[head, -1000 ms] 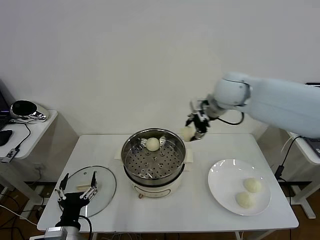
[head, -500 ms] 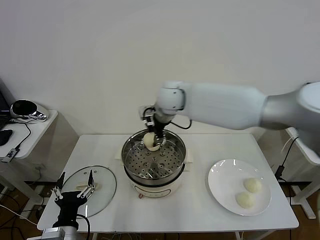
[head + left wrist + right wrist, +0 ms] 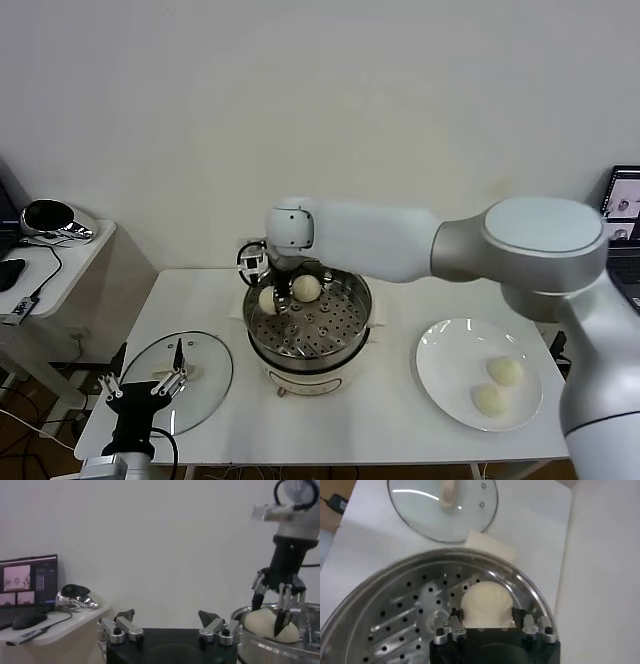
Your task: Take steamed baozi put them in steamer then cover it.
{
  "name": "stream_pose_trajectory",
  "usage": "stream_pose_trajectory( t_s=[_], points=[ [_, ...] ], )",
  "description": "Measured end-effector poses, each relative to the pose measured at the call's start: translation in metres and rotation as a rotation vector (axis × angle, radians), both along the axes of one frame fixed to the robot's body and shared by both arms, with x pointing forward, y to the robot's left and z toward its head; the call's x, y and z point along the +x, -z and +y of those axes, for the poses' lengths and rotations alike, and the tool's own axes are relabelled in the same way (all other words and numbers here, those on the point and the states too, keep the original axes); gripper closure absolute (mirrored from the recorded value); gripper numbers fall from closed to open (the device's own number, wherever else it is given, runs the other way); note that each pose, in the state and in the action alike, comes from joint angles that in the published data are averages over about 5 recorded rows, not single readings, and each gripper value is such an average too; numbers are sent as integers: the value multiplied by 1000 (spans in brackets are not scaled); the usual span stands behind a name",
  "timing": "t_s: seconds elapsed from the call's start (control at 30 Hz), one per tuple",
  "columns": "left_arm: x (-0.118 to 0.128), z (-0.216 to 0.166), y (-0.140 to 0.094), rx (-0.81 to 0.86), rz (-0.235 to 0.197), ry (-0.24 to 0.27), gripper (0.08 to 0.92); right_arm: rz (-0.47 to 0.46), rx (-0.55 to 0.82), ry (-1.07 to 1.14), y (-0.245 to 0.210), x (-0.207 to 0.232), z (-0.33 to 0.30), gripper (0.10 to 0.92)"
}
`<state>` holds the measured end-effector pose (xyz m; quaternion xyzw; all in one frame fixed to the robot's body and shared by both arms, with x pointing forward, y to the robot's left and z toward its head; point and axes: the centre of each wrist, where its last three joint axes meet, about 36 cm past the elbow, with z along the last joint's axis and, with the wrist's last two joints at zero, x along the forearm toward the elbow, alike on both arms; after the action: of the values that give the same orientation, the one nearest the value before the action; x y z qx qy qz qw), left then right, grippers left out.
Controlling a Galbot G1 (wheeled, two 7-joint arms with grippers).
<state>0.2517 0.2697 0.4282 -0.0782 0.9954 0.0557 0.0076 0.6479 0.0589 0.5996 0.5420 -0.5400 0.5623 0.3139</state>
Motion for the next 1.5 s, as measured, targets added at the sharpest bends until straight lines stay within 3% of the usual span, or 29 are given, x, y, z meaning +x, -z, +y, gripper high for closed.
stream_pose_trajectory(
  t_s=[0.17, 0.37, 0.6, 1.0, 1.5],
  points=[
    [0, 0, -1, 0, -3, 1, 177, 16, -2, 10, 9, -2, 6, 376],
    [0, -1, -1, -4, -4, 1, 177, 20, -9, 4, 9, -3, 6, 227],
    [-2, 1, -2, 1, -2, -4, 177, -7, -35, -30, -33, -1, -26, 200],
    [-2, -4, -2, 5, 4, 13, 177, -24, -118, -64, -104, -26, -171, 200],
    [-7, -13, 4, 17, 29, 28, 177, 28, -154, 8, -47, -86, -361, 200]
  ],
)
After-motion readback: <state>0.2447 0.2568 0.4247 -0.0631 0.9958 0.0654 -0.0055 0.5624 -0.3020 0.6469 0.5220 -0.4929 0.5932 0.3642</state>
